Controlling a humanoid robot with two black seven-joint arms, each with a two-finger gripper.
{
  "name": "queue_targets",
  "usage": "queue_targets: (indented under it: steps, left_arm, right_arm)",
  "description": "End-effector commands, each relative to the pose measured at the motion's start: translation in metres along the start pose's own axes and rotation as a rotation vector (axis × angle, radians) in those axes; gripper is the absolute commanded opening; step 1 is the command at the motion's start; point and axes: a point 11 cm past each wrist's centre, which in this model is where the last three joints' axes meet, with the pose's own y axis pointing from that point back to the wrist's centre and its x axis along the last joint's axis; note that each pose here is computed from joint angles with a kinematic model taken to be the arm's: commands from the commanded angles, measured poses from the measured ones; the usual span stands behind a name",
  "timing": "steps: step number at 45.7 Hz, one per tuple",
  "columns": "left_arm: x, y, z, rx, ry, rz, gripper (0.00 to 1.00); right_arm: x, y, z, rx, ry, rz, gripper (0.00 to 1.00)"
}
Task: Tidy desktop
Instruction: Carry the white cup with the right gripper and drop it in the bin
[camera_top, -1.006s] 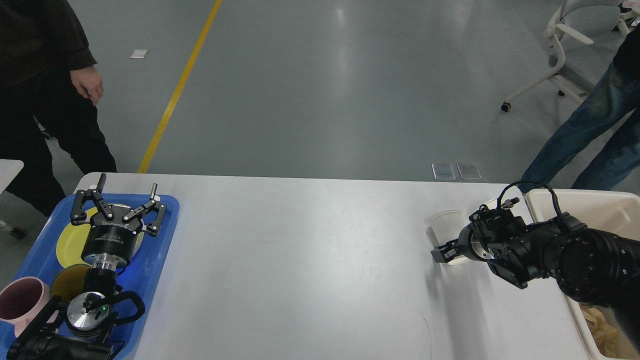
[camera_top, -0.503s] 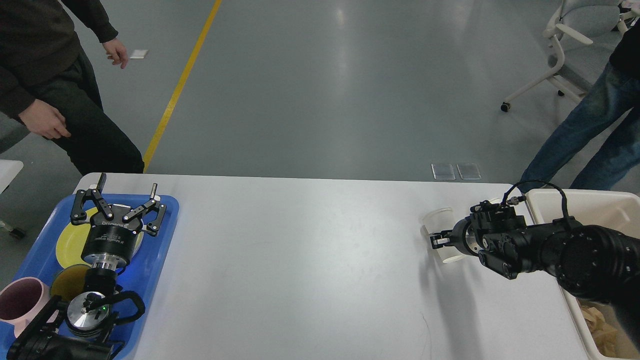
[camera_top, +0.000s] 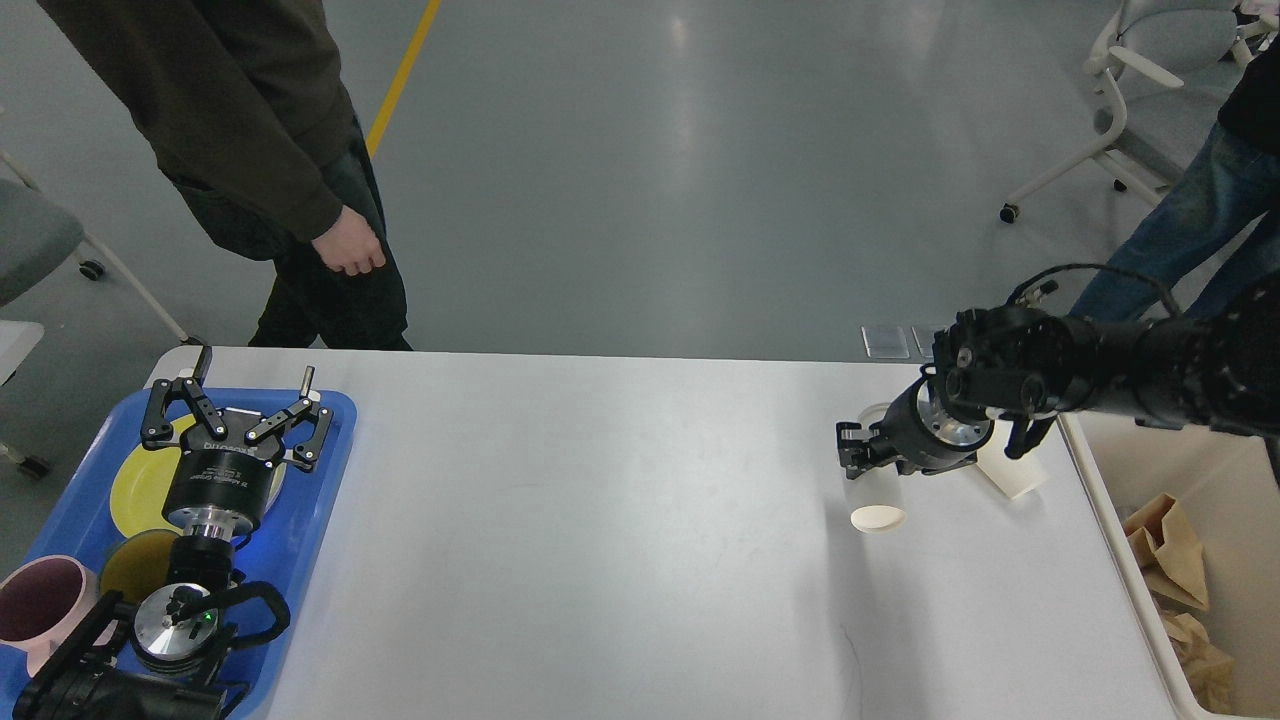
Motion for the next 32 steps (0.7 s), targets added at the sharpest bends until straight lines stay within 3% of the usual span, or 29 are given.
queue_targets:
  steps: [1, 11, 21, 32]
  left_arm:
    - [0.0, 0.0, 0.0, 0.0, 0.0, -0.001, 0.96]
    - [0.001, 0.0, 0.0, 0.001, 0.0, 0.002, 0.96]
    - [0.0, 0.0, 0.001, 0.0, -0.002, 0.001, 0.96]
    - [0.0, 0.0, 0.0, -0.001, 0.0, 0.001, 0.96]
  right_arm:
    - [0.018, 0.056, -0.02, 0.052, -0.058, -0.069, 0.0]
    - [0.034, 0.139, -0.02, 0.037, -0.108, -0.11, 0.0]
    - [0.026, 0.231, 0.018, -0.059, -0.197, -0.037, 0.0]
    - [0.002, 0.282, 0.034, -0.062, -0.265, 0.085, 0.0]
